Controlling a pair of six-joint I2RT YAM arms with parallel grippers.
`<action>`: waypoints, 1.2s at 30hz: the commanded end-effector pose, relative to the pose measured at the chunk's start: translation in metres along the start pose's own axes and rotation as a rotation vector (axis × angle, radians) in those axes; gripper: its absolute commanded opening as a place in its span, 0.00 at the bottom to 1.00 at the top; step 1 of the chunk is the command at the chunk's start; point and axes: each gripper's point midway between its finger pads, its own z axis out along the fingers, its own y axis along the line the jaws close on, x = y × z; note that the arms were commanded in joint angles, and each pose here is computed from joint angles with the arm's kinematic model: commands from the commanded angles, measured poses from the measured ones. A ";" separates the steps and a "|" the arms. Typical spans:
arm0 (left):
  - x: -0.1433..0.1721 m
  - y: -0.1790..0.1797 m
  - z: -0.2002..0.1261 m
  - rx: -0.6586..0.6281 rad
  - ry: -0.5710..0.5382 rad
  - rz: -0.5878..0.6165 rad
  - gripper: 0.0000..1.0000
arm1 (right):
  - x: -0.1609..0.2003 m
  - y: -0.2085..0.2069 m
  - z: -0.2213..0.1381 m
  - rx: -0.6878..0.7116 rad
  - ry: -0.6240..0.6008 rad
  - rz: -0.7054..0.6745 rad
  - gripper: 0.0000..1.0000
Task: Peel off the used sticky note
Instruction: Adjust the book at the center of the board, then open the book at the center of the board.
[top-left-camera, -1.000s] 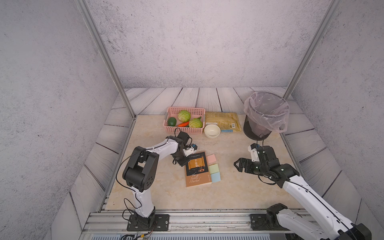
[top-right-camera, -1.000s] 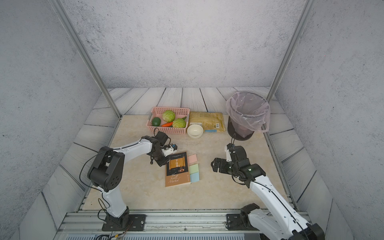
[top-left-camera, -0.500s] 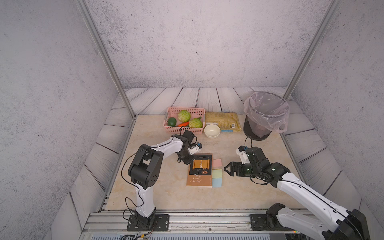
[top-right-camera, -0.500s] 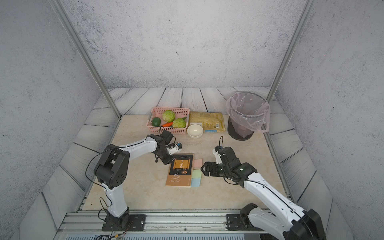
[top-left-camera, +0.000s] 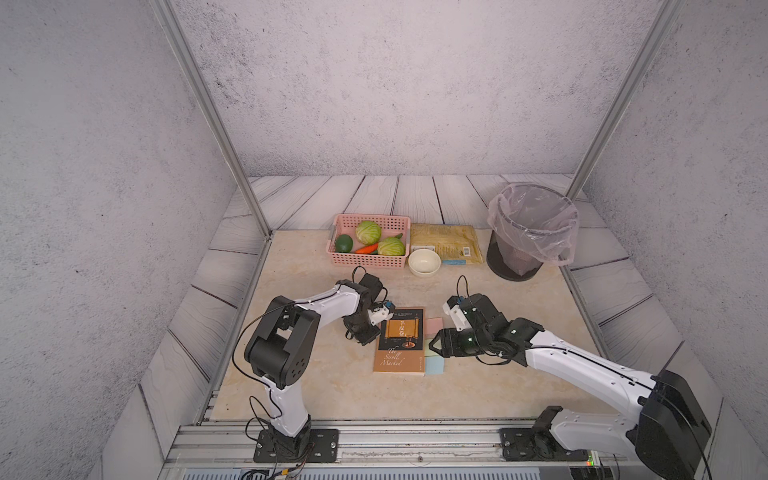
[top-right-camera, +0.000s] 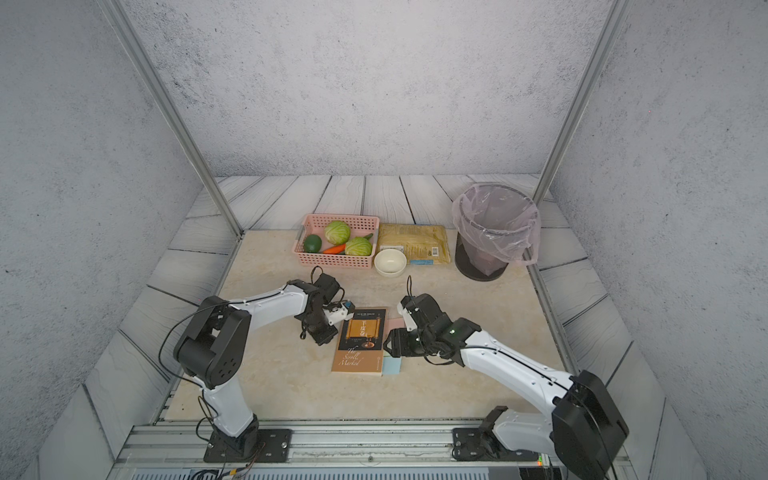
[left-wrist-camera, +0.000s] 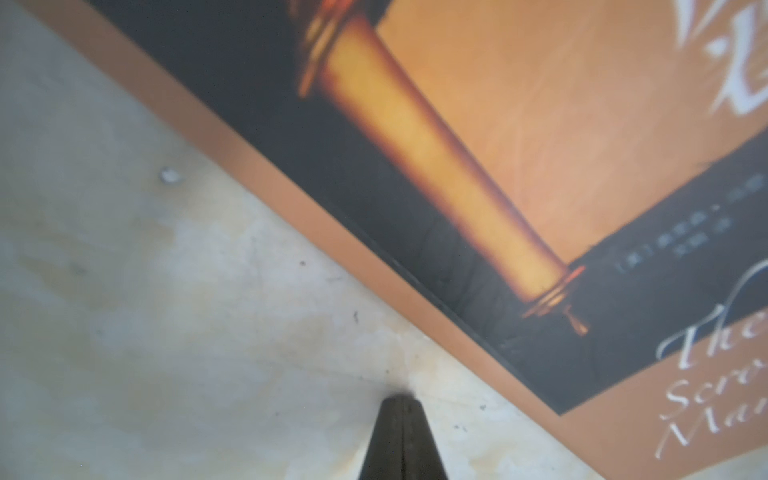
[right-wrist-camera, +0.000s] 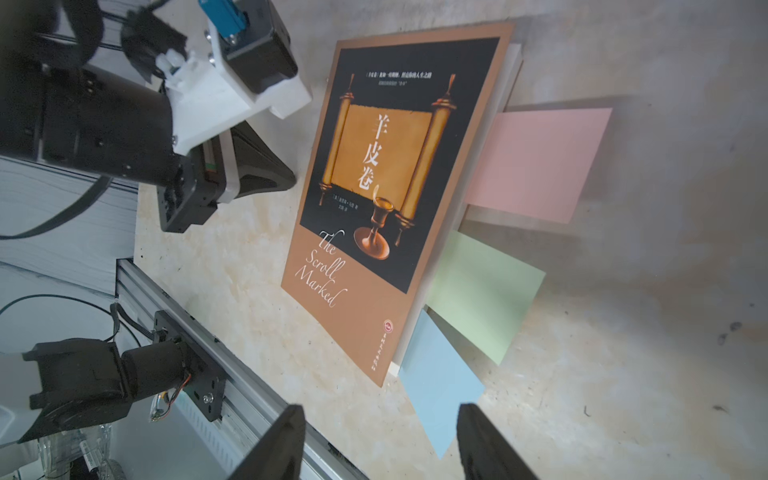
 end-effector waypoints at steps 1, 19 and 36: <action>-0.001 -0.025 0.003 0.131 0.013 -0.001 0.00 | -0.002 0.006 0.005 -0.027 0.002 0.010 0.62; -0.012 -0.048 0.002 0.249 -0.003 0.019 0.00 | 0.007 -0.007 0.018 0.010 0.030 0.088 0.62; -0.005 -0.035 -0.064 0.164 -0.184 0.023 0.37 | 0.002 -0.019 0.049 0.068 0.085 0.097 0.60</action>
